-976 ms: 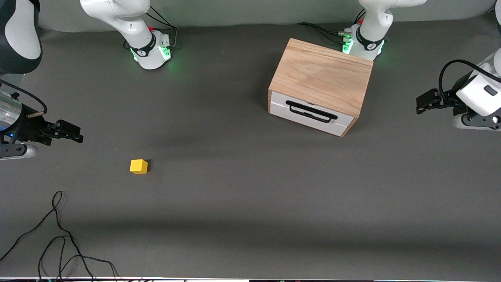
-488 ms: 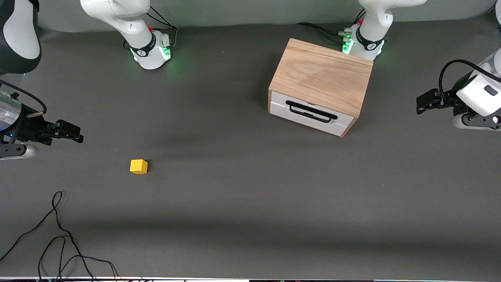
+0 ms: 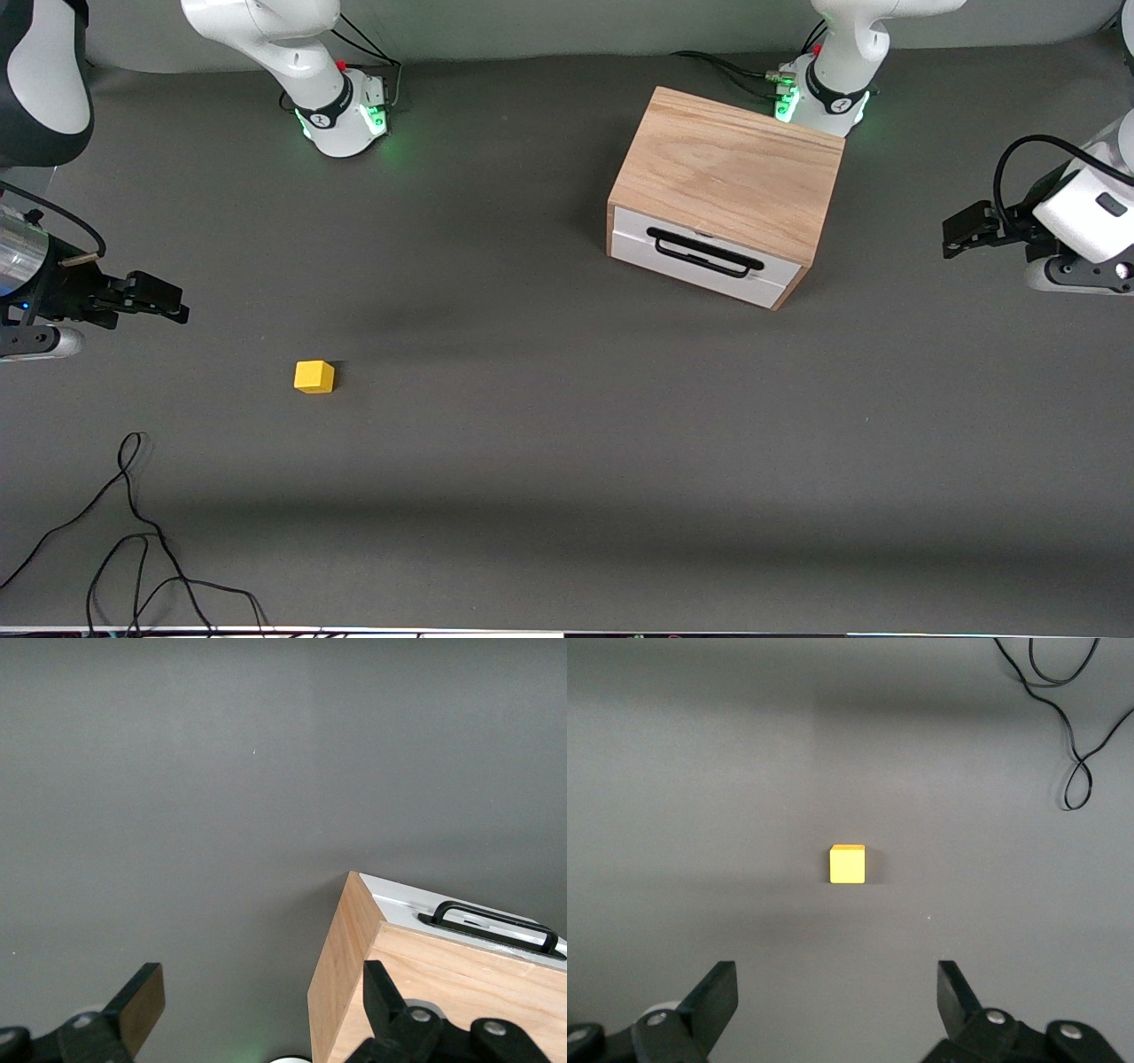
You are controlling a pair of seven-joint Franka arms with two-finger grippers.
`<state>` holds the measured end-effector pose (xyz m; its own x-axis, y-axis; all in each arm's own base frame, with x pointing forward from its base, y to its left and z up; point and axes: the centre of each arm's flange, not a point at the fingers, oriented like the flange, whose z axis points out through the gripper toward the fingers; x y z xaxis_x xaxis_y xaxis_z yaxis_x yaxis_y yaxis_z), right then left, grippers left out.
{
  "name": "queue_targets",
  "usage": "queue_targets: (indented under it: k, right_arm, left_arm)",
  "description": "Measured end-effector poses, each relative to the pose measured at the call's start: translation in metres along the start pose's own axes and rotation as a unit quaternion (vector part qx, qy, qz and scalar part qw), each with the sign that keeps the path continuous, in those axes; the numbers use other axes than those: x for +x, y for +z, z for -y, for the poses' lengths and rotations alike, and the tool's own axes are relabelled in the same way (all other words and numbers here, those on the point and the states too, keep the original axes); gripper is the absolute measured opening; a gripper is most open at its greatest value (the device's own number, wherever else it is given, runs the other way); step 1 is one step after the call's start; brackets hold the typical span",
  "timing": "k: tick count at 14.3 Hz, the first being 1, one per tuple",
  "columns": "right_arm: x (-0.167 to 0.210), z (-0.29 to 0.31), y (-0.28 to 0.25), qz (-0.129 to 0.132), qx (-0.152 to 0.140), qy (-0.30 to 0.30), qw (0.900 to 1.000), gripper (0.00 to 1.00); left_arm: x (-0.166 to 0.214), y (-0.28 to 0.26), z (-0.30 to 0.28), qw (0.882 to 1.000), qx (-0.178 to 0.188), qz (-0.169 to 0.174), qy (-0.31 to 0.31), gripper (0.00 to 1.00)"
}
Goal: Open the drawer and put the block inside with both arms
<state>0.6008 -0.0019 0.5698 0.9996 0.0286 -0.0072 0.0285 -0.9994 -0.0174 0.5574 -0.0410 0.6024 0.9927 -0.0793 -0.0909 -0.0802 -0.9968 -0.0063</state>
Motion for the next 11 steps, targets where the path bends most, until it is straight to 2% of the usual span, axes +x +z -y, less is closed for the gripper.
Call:
queue_targets:
  k: [8,11]
  right_arm:
    - [0.0,0.0,0.0,0.0,0.001,0.0,1.0,1.0]
    - [0.001,0.0,0.002,0.001,0.001,0.0,1.0,1.0]
  left_arm:
    - [-0.001,0.001,-0.002,1.0,0.0,0.005,0.0,1.0]
    - [-0.002,0.004,-0.013,0.999,0.002,0.016,-0.047,1.0]
